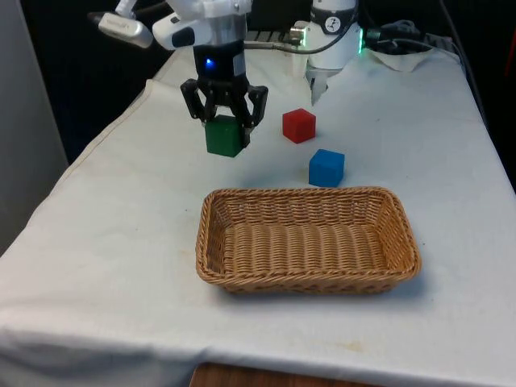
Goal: Pick up exactly two blocks and place them into the basket.
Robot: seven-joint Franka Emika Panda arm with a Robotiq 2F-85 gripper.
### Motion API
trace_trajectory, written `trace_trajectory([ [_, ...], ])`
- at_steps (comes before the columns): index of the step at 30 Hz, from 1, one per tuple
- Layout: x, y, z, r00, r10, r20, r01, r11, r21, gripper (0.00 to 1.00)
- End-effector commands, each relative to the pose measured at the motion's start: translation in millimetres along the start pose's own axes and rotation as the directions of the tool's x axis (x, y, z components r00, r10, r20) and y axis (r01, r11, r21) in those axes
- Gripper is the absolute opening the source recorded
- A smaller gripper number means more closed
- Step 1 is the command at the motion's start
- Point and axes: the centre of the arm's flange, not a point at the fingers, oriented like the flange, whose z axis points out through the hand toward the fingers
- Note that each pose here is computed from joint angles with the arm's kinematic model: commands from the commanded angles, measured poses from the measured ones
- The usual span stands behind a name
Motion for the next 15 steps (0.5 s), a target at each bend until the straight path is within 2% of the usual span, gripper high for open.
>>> trace_trajectory([
  [1,2.7,-4.3,-6,1.0000,-0.002,0.003,0.002,1.0000,-0.002,0.04],
  [8,17.2,-21.3,-24,0.9999,-0.015,-0.004,0.015,0.9999,0.009,0.04],
  [9,16.8,-18.6,-23,0.9998,-0.016,-0.011,0.017,0.9997,0.016,0.04],
  [10,19.0,-24.3,-26,0.9999,-0.016,-0.006,0.016,0.9998,0.010,0.04],
  [15,30.2,-42.4,-38,0.9996,-0.024,-0.017,0.024,0.9996,0.017,0.04],
])
